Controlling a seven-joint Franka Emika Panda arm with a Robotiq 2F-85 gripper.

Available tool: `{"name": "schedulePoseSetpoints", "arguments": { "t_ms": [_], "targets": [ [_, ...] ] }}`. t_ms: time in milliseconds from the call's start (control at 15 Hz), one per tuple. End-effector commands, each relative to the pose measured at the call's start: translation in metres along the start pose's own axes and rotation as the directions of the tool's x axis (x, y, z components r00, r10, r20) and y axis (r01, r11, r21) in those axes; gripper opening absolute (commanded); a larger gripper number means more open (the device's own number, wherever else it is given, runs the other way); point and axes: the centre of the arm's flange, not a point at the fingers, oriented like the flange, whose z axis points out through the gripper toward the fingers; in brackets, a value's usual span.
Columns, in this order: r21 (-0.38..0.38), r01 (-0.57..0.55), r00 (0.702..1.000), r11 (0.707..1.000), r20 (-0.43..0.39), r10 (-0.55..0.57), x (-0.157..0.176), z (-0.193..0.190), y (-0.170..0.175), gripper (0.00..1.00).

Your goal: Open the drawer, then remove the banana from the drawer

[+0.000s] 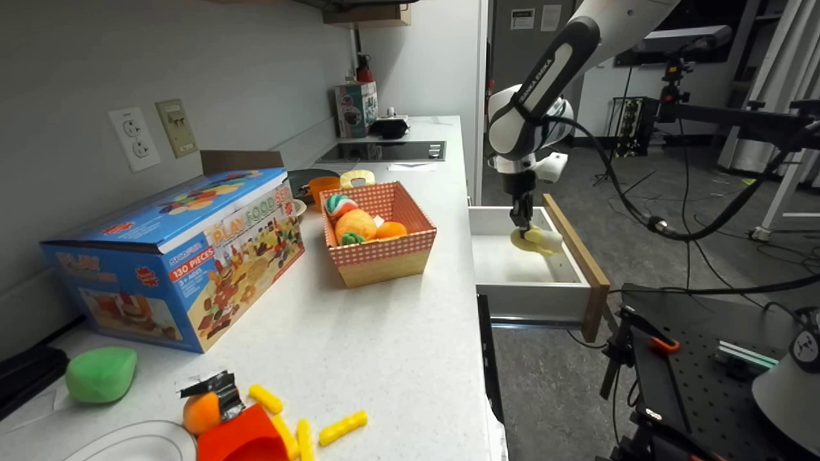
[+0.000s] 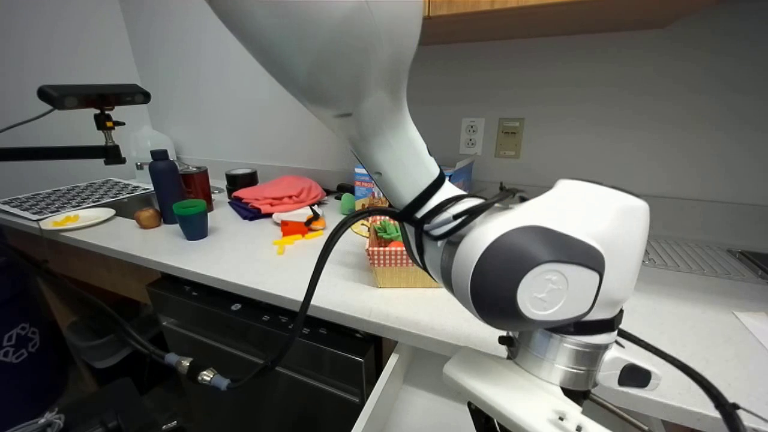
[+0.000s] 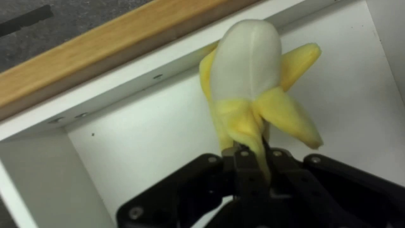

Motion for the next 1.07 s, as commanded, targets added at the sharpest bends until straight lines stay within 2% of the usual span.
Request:
{"name": "schedulePoseSetpoints", "arguments": {
  "t_ms": [0,200,333,533,667,800,1000],
  "targets": [
    [-0.113,-0.032,0.995,0.993,-0.096,0.021,-0.037,-0.070,-0.015,0.01],
    [-0.222,-0.039,0.980,0.974,-0.197,-0.005,-0.046,-0.132,-0.031,0.01],
    [-0.297,-0.037,0.960,0.954,-0.276,-0.049,-0.047,-0.180,-0.051,0.01],
    [-0.388,-0.024,0.909,0.921,-0.393,-0.141,-0.043,-0.245,-0.093,0.01],
    [-0.442,-0.014,0.860,0.897,-0.463,-0.215,-0.038,-0.278,-0.127,0.01],
    [-0.485,-0.001,0.796,0.875,-0.530,-0.293,-0.030,-0.302,-0.162,0.01],
    [-0.504,0.028,0.666,0.863,-0.634,-0.392,-0.011,-0.311,-0.194,0.01]
  ]
}}
